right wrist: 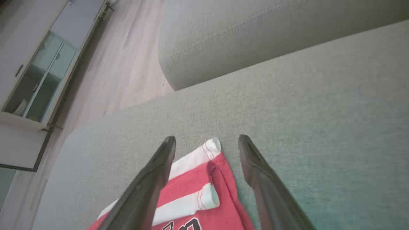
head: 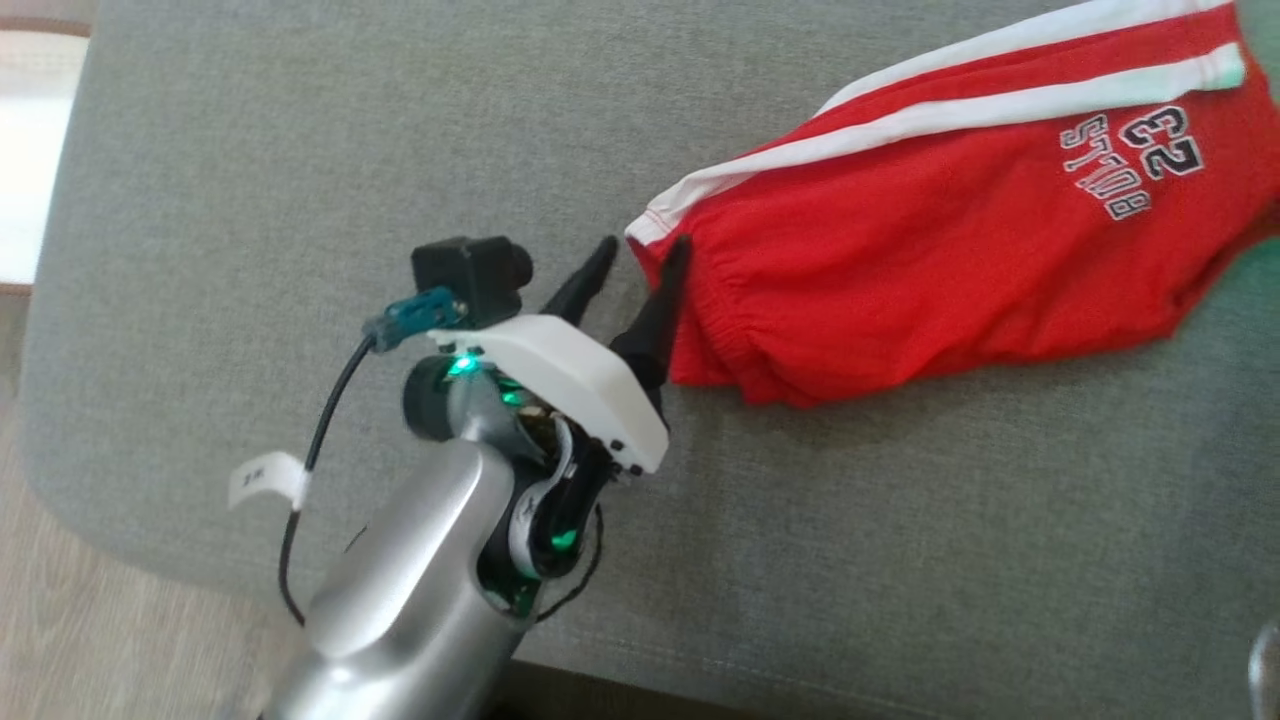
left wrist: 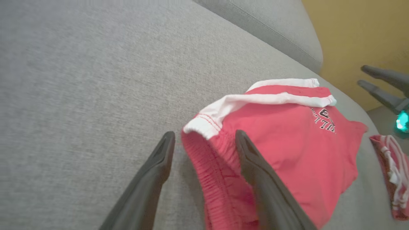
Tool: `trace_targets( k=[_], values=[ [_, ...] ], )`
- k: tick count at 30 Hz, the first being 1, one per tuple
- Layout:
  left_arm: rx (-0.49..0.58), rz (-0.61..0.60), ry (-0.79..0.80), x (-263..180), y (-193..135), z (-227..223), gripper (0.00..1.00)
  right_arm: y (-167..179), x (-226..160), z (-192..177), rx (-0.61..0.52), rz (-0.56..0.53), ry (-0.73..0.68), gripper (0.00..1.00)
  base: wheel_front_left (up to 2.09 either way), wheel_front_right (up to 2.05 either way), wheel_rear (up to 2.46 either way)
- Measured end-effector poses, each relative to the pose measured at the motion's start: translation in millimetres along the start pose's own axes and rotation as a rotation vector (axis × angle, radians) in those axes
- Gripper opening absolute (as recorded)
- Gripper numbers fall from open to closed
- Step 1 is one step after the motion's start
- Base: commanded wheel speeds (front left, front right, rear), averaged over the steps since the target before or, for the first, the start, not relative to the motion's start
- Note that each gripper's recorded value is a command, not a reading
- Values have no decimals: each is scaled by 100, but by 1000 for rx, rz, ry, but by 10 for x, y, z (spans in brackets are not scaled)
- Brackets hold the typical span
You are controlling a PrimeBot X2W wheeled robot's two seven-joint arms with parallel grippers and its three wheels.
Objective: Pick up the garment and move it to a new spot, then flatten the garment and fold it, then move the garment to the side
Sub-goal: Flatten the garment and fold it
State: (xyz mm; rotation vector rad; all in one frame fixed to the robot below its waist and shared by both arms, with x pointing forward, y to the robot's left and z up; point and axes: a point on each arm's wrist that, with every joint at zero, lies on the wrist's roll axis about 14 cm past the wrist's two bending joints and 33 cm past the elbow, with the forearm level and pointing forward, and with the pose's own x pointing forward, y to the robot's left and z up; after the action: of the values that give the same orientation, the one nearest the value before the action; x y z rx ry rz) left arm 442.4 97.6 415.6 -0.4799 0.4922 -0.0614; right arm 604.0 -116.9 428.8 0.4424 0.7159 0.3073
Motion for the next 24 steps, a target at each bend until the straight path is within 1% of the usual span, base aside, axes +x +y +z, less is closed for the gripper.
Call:
trace_targets(
  k=[3, 6, 8, 10, 15, 21, 24],
  values=[
    [46, 19, -77, -37, 15, 104, 100, -51, -111, -33, -84, -20, 13, 100, 0, 0, 0],
    [97, 38, -180, -114, 10, 228, 100, -171, -198, -404, -157, -48, 116, 100, 0, 0, 0],
    [134, 51, -243, -179, 1, 286, 100, -258, -249, -676, -174, -64, 187, 100, 0, 0, 0],
    [160, 60, -292, -239, -5, 310, 100, -323, -274, -825, -189, -78, 229, 100, 0, 0, 0],
    [236, 92, -362, -353, 41, 290, 100, -357, -207, -819, -227, -93, 240, 100, 0, 0, 0],
    [261, 115, -381, -416, 85, 261, 100, -378, -37, -728, -252, -121, 239, 100, 0, 0, 0],
    [265, 136, -376, -442, 132, 233, 100, -341, 50, -744, -273, -124, 260, 100, 0, 0, 0]
  ],
)
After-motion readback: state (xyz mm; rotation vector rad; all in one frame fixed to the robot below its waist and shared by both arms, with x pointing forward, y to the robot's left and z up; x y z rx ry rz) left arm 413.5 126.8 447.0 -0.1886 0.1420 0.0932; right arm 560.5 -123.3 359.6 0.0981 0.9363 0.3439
